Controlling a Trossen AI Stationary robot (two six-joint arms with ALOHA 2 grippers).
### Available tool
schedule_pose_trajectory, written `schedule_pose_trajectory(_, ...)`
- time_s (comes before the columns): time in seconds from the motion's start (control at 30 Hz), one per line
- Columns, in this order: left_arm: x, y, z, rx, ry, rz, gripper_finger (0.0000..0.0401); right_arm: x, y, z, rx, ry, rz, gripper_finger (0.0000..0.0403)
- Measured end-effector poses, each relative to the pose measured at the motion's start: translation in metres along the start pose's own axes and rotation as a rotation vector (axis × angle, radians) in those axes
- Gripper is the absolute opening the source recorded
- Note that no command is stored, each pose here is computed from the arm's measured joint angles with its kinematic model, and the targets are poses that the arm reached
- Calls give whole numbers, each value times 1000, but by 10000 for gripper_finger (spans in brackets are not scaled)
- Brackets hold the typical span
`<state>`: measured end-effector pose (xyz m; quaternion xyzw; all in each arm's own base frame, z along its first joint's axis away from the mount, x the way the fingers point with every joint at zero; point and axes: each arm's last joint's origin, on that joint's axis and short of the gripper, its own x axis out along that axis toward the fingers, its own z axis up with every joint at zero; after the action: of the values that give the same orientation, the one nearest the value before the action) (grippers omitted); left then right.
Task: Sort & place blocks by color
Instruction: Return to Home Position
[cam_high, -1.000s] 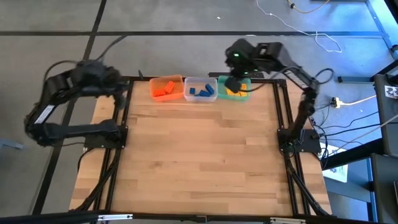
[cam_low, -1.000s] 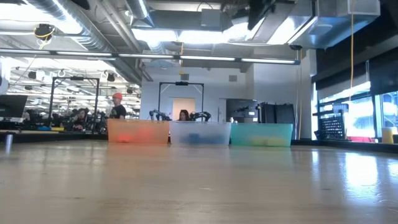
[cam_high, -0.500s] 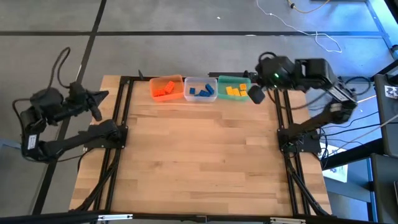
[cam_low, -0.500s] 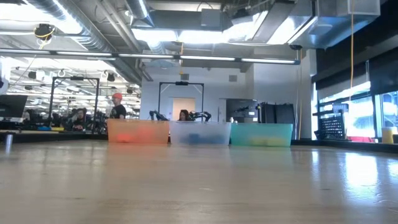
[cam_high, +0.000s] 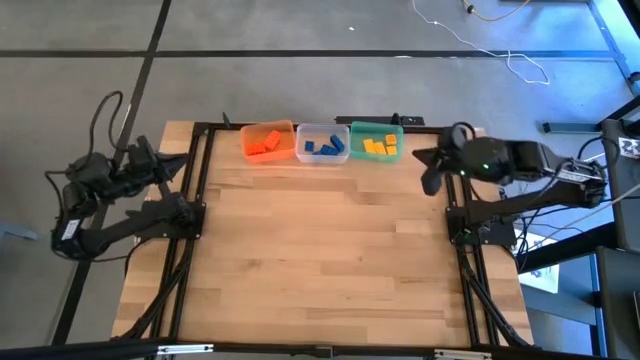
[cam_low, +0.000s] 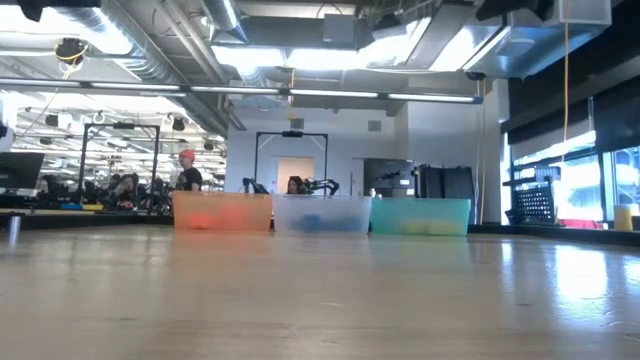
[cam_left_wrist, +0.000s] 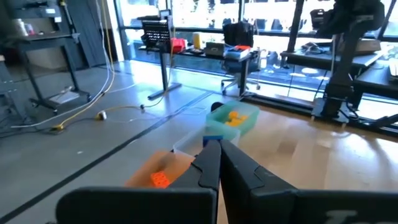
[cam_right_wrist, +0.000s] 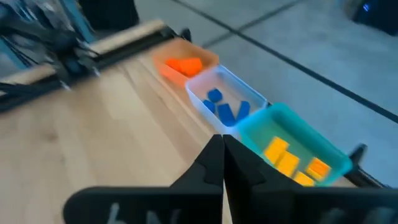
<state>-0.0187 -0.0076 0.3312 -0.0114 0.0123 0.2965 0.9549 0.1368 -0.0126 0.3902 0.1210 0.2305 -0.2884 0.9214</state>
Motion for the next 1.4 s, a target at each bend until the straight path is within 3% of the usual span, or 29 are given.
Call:
schedule_pose_trajectory(0.33, 14, 0, -10, 23, 7, -3, 0, -19, -29, -49, -47, -260, 146, 0)
schedule_pose_trajectory(0.73, 40, -4, -20, 21, -90, -36, 0, -46, -66, -98, -73, -513, 319, 0)
schedule_pose_trajectory(1.0, 71, -8, -47, 38, -136, -34, 0, -27, -62, -122, -74, -637, 415, 0)
schedule_pose_trajectory(1.2, 92, -11, -76, 34, -149, -34, 0, 0, -46, -135, -202, -726, 495, 0)
schedule_pose_trajectory(1.4, 105, -13, -98, 31, -178, -49, 0, 26, -39, -154, -322, -765, 448, 0)
